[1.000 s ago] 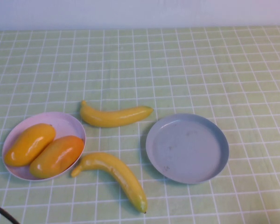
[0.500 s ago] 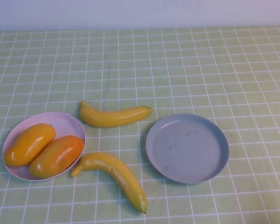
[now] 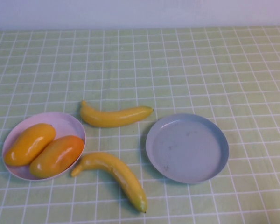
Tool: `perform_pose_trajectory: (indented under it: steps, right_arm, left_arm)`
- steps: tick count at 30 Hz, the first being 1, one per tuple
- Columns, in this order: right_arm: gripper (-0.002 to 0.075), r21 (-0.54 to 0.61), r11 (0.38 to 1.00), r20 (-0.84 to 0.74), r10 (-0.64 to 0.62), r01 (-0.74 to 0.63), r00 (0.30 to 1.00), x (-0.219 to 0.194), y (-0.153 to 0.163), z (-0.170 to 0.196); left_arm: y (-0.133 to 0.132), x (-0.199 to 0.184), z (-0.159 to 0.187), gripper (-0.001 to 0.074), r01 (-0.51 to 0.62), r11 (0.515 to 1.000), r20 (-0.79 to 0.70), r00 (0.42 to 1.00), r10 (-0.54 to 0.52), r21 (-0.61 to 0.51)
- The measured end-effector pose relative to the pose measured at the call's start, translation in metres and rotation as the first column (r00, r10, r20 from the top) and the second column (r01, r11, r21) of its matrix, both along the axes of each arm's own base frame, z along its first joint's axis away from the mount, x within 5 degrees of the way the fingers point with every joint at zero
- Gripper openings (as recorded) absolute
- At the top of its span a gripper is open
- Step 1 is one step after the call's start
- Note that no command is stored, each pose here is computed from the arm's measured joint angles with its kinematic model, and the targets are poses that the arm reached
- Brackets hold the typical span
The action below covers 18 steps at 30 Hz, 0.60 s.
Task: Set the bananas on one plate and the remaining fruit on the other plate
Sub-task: Put another type of fruit in the right plate
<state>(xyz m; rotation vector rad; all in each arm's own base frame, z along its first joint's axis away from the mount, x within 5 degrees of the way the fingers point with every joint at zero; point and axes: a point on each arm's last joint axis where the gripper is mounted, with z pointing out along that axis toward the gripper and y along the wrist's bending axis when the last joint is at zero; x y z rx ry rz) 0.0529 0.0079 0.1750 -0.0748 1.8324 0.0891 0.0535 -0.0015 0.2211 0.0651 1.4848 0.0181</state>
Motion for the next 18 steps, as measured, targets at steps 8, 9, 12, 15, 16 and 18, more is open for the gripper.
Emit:
perform_pose_trajectory:
  steps: [8, 9, 12, 15, 16, 18]
  right_arm:
    - [-0.0015, 0.0, 1.0, -0.002, 0.0, 0.0, 1.0, 0.0, 0.0, 0.0]
    - [-0.0015, 0.0, 1.0, -0.002, 0.0, 0.0, 1.0, 0.0, 0.0, 0.0]
    - [-0.0015, 0.0, 1.0, -0.002, 0.0, 0.0, 1.0, 0.0, 0.0, 0.0]
    - [-0.0015, 0.0, 1.0, -0.002, 0.0, 0.0, 1.0, 0.0, 0.0, 0.0]
    - [-0.0015, 0.0, 1.0, -0.002, 0.0, 0.0, 1.0, 0.0, 0.0, 0.0]
    - [-0.0015, 0.0, 1.0, -0.002, 0.0, 0.0, 1.0, 0.0, 0.0, 0.0]
  left_arm:
    - [0.0, 0.003, -0.026, 0.0002, -0.007, 1.0, -0.125, 0.992, 0.005, -0.011]
    - [0.001, 0.003, -0.028, 0.0002, -0.009, 1.0, -0.147, 0.989, 0.007, -0.01]
    - [0.001, 0.002, -0.035, 0.0002, -0.017, 1.0, -0.222, 0.975, 0.015, -0.007]
    - [0.002, 0.0, -0.045, 0.0002, -0.029, 1.0, -0.326, 0.945, 0.027, -0.001]
    - [0.003, 0.0, -0.047, 0.0002, -0.031, 1.0, -0.351, 0.936, 0.03, 0.001]
    - [0.003, -0.001, -0.049, 0.0002, -0.034, 0.999, -0.372, 0.928, 0.032, 0.002]
